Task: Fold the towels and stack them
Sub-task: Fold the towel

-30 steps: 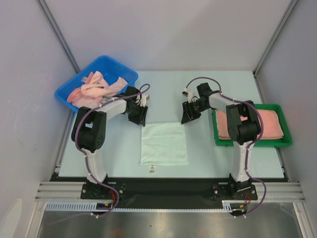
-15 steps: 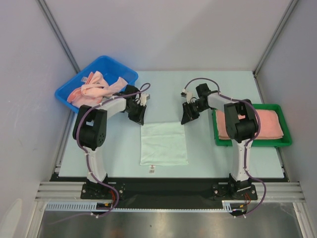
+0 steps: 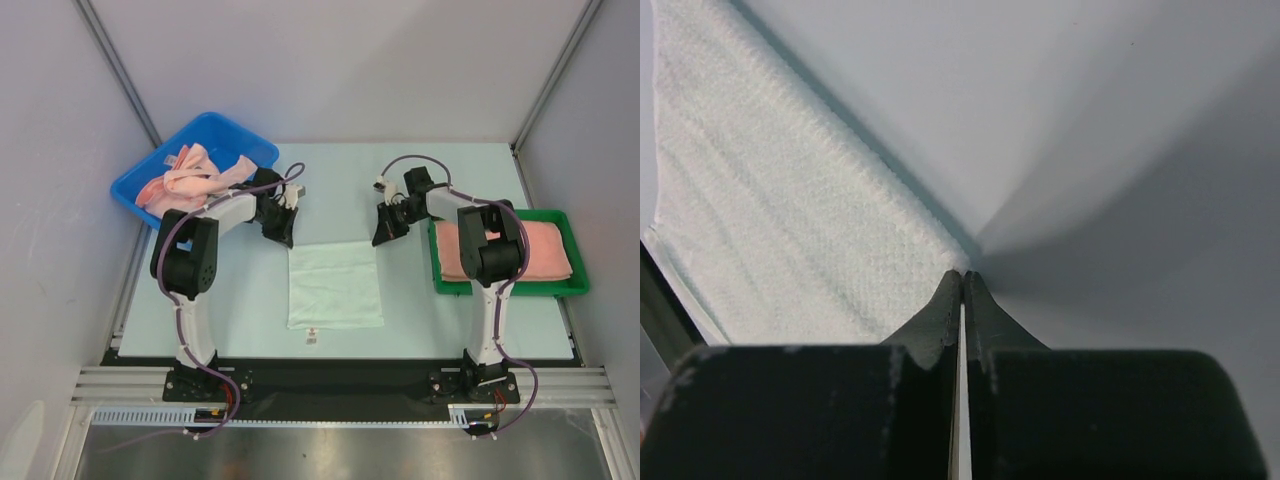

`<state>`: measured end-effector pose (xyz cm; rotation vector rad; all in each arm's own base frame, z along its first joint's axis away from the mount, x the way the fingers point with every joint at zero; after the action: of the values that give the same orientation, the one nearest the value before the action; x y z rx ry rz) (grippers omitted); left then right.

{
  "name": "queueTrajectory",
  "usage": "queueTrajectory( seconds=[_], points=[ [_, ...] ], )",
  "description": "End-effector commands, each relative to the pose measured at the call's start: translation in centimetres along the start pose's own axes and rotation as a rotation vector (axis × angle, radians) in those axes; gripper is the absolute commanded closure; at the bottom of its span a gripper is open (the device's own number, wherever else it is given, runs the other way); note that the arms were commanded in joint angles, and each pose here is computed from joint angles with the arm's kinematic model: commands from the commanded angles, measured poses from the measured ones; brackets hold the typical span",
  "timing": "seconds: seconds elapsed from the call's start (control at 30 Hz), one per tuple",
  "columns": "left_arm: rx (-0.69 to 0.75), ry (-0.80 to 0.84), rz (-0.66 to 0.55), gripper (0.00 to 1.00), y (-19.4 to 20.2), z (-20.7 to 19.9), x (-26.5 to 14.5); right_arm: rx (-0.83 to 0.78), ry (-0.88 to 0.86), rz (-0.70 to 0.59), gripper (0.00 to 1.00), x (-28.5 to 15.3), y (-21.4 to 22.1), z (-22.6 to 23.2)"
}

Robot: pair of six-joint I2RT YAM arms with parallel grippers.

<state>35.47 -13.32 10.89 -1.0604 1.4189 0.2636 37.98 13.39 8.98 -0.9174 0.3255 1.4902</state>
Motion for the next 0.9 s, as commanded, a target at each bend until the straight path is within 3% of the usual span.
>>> queueTrajectory(
  seconds=[0.0,0.27,0.5,0.73,0.87],
  points=[
    [0.006,0.005,-0.127,1.00,-2.8,0.5,-1.3,-0.072,0.040,-0.106,1.00,-1.5,-1.8,0.6],
    [0.070,-0.086,-0.204,1.00,-6.5,1.4,-4.0,-0.172,0.147,-0.203,1.00,-3.0,-4.2,0.9],
    [0.092,-0.110,-0.223,1.00,-5.9,0.9,-5.1,-0.232,0.221,-0.324,1.00,-5.3,-4.0,3.3],
    [0.117,-0.127,-0.255,1.00,-5.2,-0.3,-7.1,-0.240,0.287,-0.367,1.00,-5.2,0.2,6.0],
    [0.139,-0.171,-0.254,1.00,-4.4,-1.3,-7.8,-0.278,0.325,-0.472,1.00,-7.1,2.2,8.0]
  ],
)
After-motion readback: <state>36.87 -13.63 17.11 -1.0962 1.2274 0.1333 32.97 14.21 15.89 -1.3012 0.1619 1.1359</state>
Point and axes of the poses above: each gripper's point midway between its finger pads, its own x axis out along the fingers, its own z axis along the line the jaws close on, y = z × x, the point moved 10 cm from there along -x, back along the fingers, and after that the axes turned 14 degrees about x, right-handed, at the moved point
